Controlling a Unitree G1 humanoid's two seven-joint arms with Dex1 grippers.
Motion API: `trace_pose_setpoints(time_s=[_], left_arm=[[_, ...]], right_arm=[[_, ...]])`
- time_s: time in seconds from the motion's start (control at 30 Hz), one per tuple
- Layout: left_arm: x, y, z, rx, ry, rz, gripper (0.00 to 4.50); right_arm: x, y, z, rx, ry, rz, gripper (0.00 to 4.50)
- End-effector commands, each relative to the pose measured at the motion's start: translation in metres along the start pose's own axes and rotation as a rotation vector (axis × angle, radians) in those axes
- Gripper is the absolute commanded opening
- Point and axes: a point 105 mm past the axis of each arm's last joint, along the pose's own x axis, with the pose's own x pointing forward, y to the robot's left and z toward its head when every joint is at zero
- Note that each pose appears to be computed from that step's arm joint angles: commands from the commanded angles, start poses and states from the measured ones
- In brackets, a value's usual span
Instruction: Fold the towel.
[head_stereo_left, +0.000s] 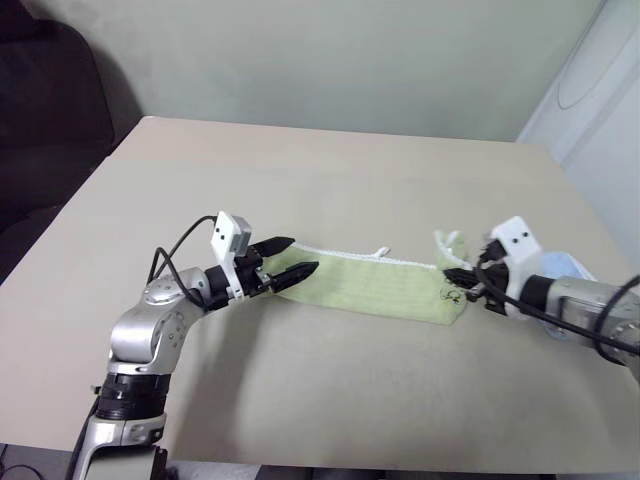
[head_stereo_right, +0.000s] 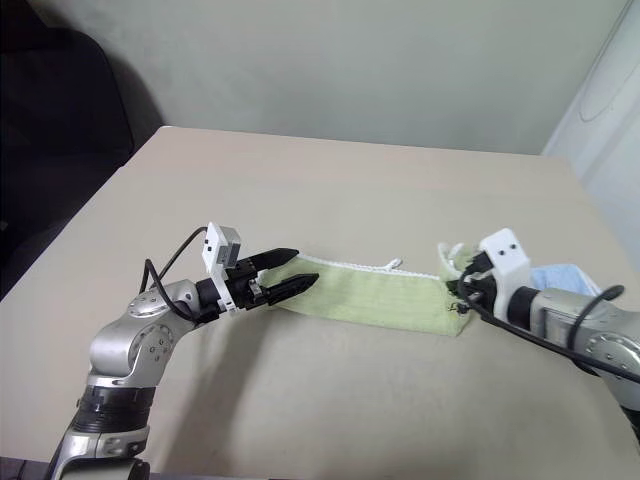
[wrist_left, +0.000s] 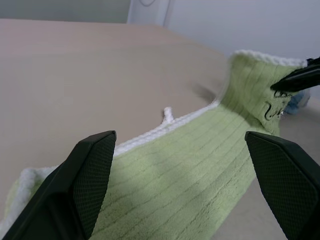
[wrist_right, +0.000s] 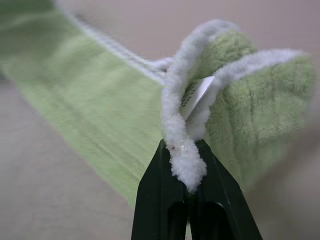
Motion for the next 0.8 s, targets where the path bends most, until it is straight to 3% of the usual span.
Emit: trace_pose_setpoints(time_s=[0.03, 0.2, 0.37, 0.5, 0.8], left_arm=[[0.004, -0.004, 0.01, 0.035, -0.036, -0.016, 4.5], [0.003, -0.005, 0.011, 0.036, -0.047, -0.011, 4.5], [-0.002, -0.005, 0.01, 0.033, -0.047, 0.008, 4.5], [-0.004, -0.005, 0.008, 0.03, -0.045, 0.012, 4.5], [-0.003, -0.005, 0.009, 0.03, -0.039, 0.001, 4.5]], right_arm=[[0.018, 0.015, 0.004, -0.045, 0.017, 0.062, 0.03], [0.051, 0.026, -0.01, -0.02, 0.088, 0.105, 0.03], [0.057, 0.025, -0.015, 0.021, 0.098, 0.115, 0.03], [0.055, 0.03, -0.014, 0.057, 0.074, 0.156, 1.06], [0.031, 0.042, 0.012, 0.062, -0.078, 0.239, 4.22]])
